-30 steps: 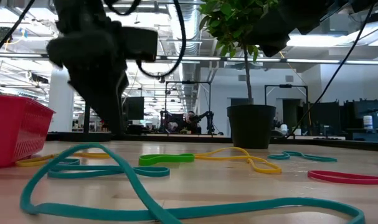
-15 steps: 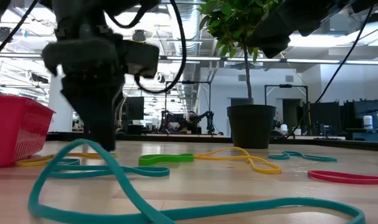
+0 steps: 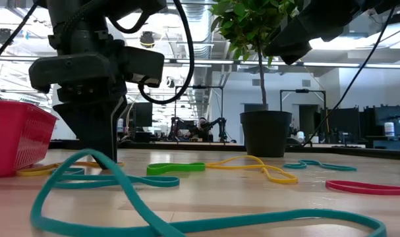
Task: Pick and place items into bin
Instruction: Put the yellow rubber band into the red bin
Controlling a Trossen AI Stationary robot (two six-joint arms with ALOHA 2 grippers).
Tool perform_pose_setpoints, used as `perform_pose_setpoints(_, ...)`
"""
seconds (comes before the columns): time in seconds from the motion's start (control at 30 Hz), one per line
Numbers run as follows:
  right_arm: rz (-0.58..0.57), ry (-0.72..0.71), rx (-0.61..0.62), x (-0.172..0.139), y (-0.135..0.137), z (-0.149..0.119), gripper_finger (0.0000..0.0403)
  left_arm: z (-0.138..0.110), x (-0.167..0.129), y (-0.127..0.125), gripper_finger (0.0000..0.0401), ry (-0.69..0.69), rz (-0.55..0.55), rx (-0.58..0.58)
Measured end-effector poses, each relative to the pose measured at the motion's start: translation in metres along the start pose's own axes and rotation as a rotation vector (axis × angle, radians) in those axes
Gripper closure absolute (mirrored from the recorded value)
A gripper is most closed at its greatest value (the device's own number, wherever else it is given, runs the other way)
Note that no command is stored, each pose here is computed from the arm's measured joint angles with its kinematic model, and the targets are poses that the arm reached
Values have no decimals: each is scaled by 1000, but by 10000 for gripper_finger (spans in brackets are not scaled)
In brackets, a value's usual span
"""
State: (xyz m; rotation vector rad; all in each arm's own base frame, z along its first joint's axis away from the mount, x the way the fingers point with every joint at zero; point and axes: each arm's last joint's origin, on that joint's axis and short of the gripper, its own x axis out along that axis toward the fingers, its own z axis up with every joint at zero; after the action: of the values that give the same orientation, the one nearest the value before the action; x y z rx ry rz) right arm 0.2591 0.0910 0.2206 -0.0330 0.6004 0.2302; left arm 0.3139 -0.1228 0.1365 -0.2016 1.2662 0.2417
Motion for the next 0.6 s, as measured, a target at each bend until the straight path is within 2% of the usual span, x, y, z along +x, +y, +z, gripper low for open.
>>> perform_pose_setpoints(0.23, 0, -1, 0, 0, 0, 0, 284, -3, 10, 0, 248, 27, -29, -52)
perform_pose_setpoints(0.33, 0, 1, 1, 0, 0, 0, 284, -3, 12, 0, 261, 35, -31, -52)
perform_pose_setpoints(0.43, 0, 0, 1, 0, 0, 0, 284, -3, 12, 0, 300, 35, -38, -34)
perform_pose_setpoints(0.6, 0, 0, 1, 0, 0, 0, 284, 4, 9, -2, 389, 14, -47, -31)
